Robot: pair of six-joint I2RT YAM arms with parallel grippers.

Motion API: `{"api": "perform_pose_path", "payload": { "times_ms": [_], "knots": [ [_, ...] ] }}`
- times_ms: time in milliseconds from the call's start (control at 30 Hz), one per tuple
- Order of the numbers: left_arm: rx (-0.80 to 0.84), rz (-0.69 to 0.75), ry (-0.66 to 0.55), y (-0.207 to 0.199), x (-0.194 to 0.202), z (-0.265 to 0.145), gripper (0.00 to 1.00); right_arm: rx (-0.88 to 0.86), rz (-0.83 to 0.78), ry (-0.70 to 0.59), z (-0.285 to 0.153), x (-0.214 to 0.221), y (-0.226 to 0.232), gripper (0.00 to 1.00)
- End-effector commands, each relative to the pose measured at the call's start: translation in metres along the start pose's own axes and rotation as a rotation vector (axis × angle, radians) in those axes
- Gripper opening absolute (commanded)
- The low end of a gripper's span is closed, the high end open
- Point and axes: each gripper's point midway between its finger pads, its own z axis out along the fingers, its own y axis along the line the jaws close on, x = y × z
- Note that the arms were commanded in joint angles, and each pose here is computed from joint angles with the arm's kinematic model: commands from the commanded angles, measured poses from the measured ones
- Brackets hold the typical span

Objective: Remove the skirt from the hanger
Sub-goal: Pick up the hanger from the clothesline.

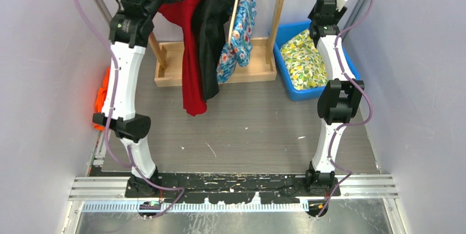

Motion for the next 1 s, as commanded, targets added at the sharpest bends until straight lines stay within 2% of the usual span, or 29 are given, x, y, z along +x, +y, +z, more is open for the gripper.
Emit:
{"api": "perform_pose_path", "payload": {
  "times_ms": [0, 300, 533, 767, 967],
  "knots": [
    [0.007, -0.013, -0.109, -0.006, -0.024, 0.015, 0.61, -0.013, 0.047, -0.057, -0.005, -0.026, 0.002, 0.66],
    [0.025, -0.015, -0.092, -0.011, -0.008, 0.033, 0.61, 0.004, 0.035, -0.057, 0.000, -0.023, -0.001, 0.67],
    [-0.035, 0.072, -0.020, 0.006, 0.020, 0.045, 0.60, 0.004, 0.033, -0.060, 0.002, -0.022, 0.000, 0.67],
    [-0.113, 0.155, 0.065, 0.020, 0.055, 0.059, 0.50, 0.004, 0.034, -0.056, 0.001, -0.021, -0.001, 0.67],
    [-0.189, 0.231, 0.112, 0.037, 0.072, 0.061, 0.48, 0.002, 0.038, -0.059, 0.001, -0.022, 0.000, 0.67]
  ]
}}
